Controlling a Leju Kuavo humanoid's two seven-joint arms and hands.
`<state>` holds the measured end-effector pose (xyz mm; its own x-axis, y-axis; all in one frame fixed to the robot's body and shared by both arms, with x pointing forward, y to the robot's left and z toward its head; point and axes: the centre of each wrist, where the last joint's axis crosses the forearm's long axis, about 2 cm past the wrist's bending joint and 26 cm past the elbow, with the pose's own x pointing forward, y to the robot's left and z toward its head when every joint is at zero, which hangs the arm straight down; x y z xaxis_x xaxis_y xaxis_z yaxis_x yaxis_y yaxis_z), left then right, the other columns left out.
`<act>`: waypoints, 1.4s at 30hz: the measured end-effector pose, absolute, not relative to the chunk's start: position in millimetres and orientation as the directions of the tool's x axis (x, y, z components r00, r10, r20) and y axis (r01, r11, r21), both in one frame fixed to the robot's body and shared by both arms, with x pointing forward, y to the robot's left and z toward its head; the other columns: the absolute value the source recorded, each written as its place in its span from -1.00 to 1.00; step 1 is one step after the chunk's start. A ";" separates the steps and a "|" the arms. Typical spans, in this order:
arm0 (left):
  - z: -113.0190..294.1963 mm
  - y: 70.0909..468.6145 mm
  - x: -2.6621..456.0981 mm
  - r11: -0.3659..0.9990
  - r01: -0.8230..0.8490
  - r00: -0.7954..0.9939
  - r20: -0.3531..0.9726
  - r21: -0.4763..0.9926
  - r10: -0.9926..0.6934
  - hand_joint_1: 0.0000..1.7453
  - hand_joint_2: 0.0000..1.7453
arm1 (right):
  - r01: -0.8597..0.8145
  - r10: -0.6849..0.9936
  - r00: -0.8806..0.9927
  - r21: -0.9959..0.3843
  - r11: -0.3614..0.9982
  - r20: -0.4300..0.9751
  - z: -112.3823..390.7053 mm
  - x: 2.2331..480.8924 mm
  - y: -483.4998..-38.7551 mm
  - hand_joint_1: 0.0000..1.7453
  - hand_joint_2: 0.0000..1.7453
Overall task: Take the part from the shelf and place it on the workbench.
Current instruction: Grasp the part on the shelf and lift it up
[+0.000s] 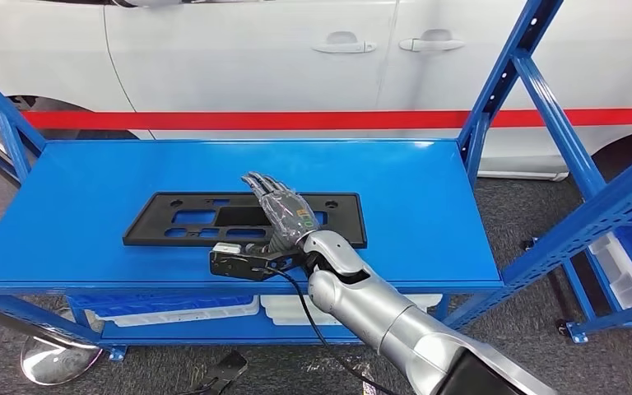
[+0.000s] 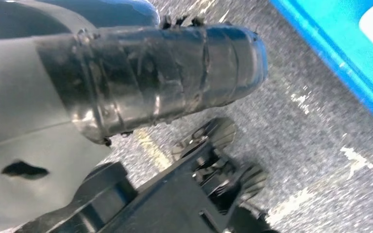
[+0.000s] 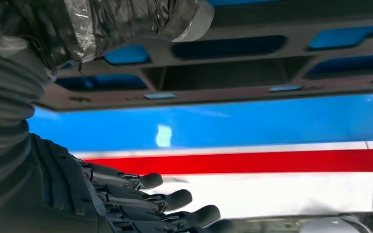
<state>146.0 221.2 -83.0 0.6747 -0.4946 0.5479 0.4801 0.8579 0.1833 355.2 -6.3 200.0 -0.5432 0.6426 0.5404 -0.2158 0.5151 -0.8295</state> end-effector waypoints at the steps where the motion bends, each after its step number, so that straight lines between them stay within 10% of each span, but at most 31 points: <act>1: -82.6 220.4 146.8 0.858 0.480 0.673 0.550 0.183 -0.494 -1.00 -1.00 | -0.216 0.648 -0.546 -0.836 0.505 0.532 199.2 355.2 -6.0 -1.00 1.00; 15: -83.6 217.8 142.4 0.857 0.486 0.662 0.569 0.169 -0.487 -1.00 -1.00 | -0.312 0.630 -0.528 -0.820 0.480 0.570 190.6 350.3 0.3 -1.00 1.00; 42: -88.3 219.9 128.0 0.907 0.401 0.727 0.558 0.128 -0.400 -1.00 -1.00 | -0.201 0.844 -0.496 -0.973 0.115 0.202 182.1 360.6 -8.9 -1.00 1.00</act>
